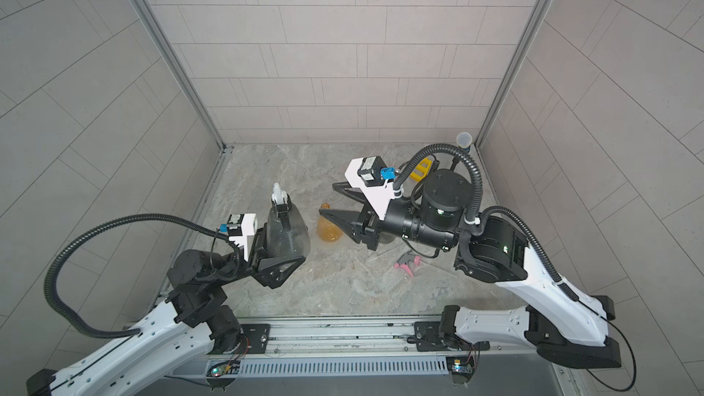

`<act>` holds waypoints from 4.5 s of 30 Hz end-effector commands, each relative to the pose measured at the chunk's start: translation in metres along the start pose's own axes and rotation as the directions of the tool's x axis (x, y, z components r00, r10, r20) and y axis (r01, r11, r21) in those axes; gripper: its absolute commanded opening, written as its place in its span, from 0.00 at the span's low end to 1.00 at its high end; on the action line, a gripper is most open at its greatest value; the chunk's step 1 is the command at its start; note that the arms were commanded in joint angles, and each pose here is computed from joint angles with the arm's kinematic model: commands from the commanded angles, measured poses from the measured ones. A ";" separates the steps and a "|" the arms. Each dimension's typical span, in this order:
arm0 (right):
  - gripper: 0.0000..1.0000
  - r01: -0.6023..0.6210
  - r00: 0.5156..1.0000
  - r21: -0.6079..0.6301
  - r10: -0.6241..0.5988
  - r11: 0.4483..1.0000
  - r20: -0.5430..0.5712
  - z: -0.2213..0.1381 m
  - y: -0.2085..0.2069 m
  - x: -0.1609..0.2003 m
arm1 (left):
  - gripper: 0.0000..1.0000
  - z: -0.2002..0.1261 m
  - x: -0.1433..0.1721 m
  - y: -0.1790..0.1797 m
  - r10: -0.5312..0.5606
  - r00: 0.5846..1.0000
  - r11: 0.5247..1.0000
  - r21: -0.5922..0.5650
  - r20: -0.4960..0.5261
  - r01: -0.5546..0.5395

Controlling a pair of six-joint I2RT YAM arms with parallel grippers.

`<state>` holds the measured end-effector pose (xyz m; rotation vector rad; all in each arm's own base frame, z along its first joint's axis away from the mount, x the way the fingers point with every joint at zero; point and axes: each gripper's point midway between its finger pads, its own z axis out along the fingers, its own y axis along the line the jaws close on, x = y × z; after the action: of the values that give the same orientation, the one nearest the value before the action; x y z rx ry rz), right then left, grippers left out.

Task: Attach spray nozzles to spray bottles
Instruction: Screw the spray nozzle on the spray bottle.

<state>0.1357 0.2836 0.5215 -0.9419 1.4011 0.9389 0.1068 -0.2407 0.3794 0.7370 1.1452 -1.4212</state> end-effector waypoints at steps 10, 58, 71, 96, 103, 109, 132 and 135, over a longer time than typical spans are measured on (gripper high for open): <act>0.64 -0.025 1.000 -0.371 0.020 0.928 -0.018 0.026 0.047 -0.003 | 0.00 0.004 -0.021 -0.030 -0.019 0.999 0.987 0.160 0.045 0.011; 0.29 -0.146 0.984 -0.049 0.139 0.988 -0.115 0.068 0.038 0.035 | 0.00 0.004 -0.023 0.001 0.062 0.997 0.998 -0.034 0.041 -0.060; 0.43 -0.188 0.981 0.206 0.195 0.960 -0.014 0.067 0.034 0.034 | 0.00 0.000 -0.031 0.010 0.096 0.994 0.989 -0.114 0.057 -0.089; 0.67 -0.183 0.982 -0.274 0.165 0.944 -0.090 0.052 0.027 -0.002 | 0.00 0.002 -0.025 -0.014 0.061 0.997 0.998 0.031 0.038 -0.062; 0.63 -0.179 0.984 -0.275 0.165 0.945 -0.072 0.056 0.028 -0.007 | 0.00 0.002 -0.023 -0.014 0.055 0.998 0.998 0.037 0.036 -0.056; 0.61 -0.184 0.983 -0.300 0.177 0.936 -0.053 0.056 0.032 -0.012 | 0.00 0.003 -0.023 -0.014 0.054 0.998 0.998 0.041 0.036 -0.056; 0.31 -0.181 0.983 -0.315 0.173 0.932 -0.053 0.056 0.037 -0.004 | 0.00 0.004 -0.025 -0.010 0.054 0.997 0.998 0.019 0.045 -0.055; 0.29 -0.168 0.986 -0.290 0.161 0.942 -0.049 0.056 0.037 0.001 | 0.00 0.004 -0.028 -0.007 0.056 0.997 0.998 -0.005 0.053 -0.056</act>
<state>0.1300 0.3540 0.5169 -1.0561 1.4344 1.3068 0.1077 -0.2436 0.3815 0.7589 1.1579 -1.4039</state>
